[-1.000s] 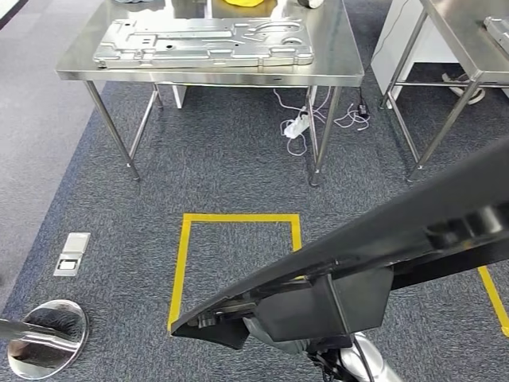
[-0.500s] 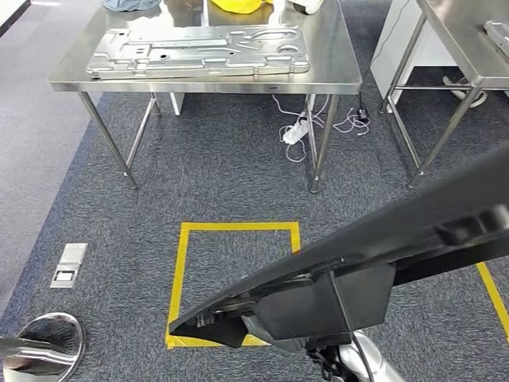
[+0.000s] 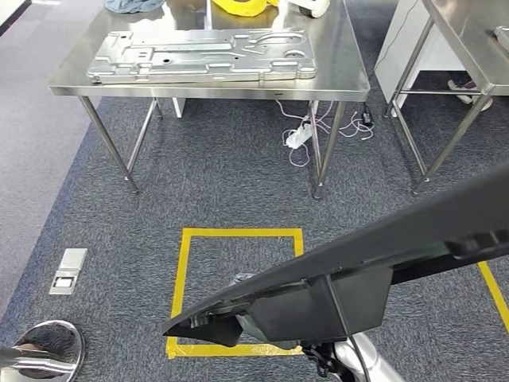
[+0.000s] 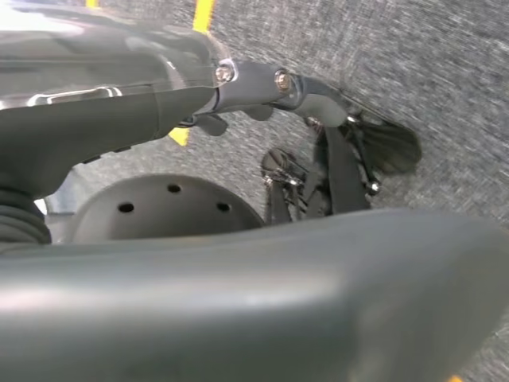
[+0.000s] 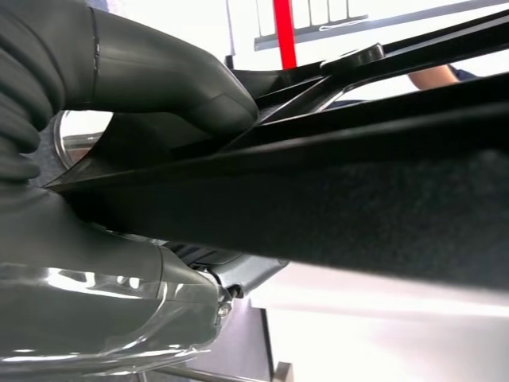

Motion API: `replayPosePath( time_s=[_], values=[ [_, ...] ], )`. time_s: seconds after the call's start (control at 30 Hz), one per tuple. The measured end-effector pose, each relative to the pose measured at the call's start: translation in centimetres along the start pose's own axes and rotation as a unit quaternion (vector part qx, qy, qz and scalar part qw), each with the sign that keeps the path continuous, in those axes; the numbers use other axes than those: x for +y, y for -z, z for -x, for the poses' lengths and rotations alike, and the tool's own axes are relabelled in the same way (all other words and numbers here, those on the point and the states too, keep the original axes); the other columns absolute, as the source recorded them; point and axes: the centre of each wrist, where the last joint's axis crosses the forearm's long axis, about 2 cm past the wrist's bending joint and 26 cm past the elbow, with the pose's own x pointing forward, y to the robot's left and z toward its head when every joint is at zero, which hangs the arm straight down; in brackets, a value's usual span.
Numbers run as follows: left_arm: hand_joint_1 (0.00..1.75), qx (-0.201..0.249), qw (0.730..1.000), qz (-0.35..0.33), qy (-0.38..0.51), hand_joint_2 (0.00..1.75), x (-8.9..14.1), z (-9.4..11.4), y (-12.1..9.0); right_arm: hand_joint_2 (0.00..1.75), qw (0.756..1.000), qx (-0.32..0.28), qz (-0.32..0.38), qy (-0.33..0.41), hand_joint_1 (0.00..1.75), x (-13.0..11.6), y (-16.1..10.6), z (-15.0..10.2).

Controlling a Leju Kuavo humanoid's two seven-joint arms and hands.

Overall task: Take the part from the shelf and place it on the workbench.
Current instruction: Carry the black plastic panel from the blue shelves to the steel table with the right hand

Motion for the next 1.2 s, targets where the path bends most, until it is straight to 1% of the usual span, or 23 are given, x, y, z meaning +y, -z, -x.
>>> replayPosePath(
  time_s=[0.33, 0.67, 0.8, 1.2],
  values=[
    [0.00, 0.003, 1.000, -0.002, 0.005, 1.75, 0.2, 0.2, -0.1, 1.75, 1.000, 0.006, 0.003, 0.007, 1.75, 0.6, -0.4, 0.2],
    [0.00, -0.008, 1.000, -0.002, -0.005, 1.75, 0.0, -0.1, 0.0, 1.75, 1.000, 0.000, 0.003, 0.009, 1.75, 0.8, 0.1, 0.2],
    [0.00, -0.006, 1.000, -0.005, -0.004, 1.75, 0.2, 0.1, -0.1, 1.75, 1.000, 0.001, 0.005, 0.015, 1.75, 1.2, -0.2, 0.3],
    [0.00, -0.014, 1.000, -0.007, 0.003, 1.75, 0.4, 0.0, 0.0, 1.75, 1.000, -0.010, 0.014, 0.024, 1.75, 2.2, -1.0, 0.4]
  ],
)
